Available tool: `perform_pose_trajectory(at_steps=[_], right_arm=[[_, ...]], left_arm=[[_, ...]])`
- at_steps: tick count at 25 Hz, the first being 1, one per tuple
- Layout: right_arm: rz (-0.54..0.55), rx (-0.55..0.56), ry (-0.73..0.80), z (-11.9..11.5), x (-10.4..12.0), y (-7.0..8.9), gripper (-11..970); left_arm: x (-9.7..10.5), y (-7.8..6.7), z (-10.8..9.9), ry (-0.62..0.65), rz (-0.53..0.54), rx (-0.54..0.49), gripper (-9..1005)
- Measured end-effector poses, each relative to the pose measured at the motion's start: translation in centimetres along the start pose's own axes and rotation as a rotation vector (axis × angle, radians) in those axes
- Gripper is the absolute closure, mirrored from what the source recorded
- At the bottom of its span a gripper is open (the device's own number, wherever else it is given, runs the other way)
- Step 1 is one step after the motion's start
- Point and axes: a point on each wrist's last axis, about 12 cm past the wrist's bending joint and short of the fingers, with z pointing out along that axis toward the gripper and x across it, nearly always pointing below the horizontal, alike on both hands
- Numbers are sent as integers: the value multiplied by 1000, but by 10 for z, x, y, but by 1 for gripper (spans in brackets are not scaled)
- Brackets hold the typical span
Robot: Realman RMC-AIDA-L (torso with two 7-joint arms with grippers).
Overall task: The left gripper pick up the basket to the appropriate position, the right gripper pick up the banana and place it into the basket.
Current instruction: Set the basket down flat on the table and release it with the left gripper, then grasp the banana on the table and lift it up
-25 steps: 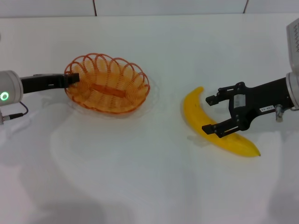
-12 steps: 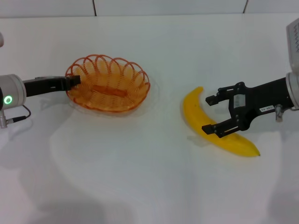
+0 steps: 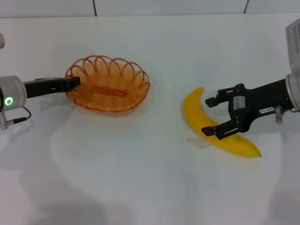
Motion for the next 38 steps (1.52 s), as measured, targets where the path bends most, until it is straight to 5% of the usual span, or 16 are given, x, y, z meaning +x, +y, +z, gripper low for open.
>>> perform_pose_trajectory(at_steps=[7, 15, 26, 38], right_arm=[[0, 9, 1, 0, 0, -1, 80], [1, 9, 1, 0, 0, -1, 80], [8, 11, 2, 0, 3, 0, 81], [16, 27, -12, -1, 4, -1, 81]], left_arm=[[0, 0, 0, -1, 0, 1, 910], [-1, -1, 1, -4, 34, 3, 734], [-14, -2, -6, -24, 166, 10, 291], [-9, -10, -32, -147, 385, 39, 294]])
